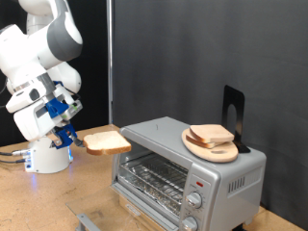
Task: Make a piece of toast with the oven
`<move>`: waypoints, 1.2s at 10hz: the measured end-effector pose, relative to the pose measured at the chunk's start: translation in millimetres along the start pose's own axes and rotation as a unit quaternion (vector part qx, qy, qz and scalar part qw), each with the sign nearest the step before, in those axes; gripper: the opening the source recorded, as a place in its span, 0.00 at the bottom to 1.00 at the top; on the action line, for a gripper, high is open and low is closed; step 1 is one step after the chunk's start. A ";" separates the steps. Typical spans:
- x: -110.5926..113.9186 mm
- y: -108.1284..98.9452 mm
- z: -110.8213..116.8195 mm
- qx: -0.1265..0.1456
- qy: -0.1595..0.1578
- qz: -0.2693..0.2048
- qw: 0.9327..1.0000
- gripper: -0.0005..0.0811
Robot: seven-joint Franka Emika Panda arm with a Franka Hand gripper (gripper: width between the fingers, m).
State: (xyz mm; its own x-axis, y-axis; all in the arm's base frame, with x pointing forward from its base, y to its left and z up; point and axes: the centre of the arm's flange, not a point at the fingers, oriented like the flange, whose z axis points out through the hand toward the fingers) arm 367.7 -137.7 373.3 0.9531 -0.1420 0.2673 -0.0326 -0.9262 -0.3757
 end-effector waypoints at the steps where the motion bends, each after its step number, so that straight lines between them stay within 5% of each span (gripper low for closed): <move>1: -2.2 0.0 2.6 0.000 -0.003 0.002 1.000 0.49; 8: -17.2 30.8 60.8 -0.063 -0.007 0.021 0.998 0.49; 12: -17.8 30.8 68.7 -0.062 -0.017 0.019 0.998 0.49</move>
State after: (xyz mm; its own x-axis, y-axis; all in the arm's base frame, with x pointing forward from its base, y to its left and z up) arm 370.4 -139.7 296.0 0.9602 -0.1679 0.2230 -0.1039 -0.9565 -0.2727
